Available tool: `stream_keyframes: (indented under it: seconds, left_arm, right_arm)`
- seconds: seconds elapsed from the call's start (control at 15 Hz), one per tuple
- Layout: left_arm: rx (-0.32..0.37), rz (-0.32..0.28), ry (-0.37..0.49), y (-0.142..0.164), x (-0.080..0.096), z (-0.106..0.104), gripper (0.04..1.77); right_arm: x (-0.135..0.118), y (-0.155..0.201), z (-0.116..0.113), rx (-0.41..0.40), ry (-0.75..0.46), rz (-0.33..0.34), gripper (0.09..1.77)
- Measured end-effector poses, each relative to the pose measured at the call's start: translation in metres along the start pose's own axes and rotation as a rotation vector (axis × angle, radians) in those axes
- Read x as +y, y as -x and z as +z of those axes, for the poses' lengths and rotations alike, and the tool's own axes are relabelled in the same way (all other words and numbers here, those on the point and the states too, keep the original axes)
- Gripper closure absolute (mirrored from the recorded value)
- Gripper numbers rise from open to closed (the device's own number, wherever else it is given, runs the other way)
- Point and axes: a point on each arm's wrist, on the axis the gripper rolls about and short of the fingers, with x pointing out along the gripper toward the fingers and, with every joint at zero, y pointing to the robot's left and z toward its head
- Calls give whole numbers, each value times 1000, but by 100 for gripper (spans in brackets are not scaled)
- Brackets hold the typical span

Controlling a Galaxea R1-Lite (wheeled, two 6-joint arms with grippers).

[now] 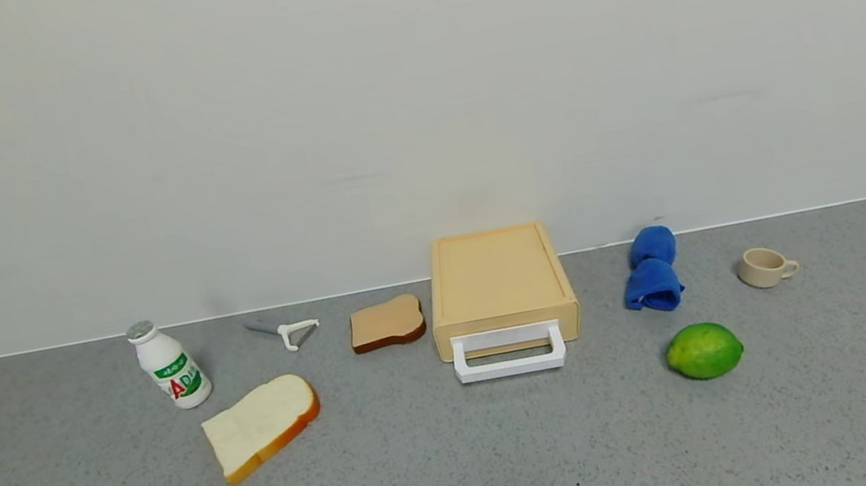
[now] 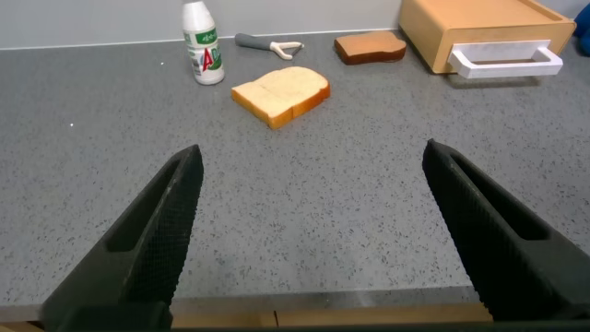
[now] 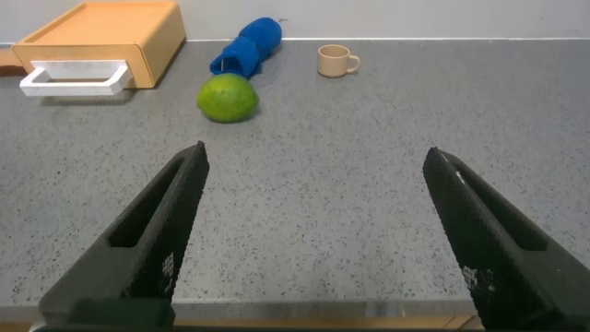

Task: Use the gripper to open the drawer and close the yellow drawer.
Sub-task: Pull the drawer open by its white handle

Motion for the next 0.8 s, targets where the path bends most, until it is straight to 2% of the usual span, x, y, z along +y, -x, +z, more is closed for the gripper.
stream_keyframes:
  seconds: [0.27, 0.4, 0.6, 0.8]
  left_arm:
    - [0, 0, 0, 0, 0, 0, 9]
    - [0, 0, 0, 0, 0, 0, 9]
    - [0, 0, 0, 0, 0, 0, 9]
    - [0, 0, 0, 0, 0, 0, 9]
  right_arm:
    - [0, 0, 0, 3, -1, 3, 15]
    - [1, 4, 15, -21, -12, 11, 15]
    - [2, 12, 63, -43, -34, 17, 15]
    - [4, 1, 120, 1, -37, 23, 15]
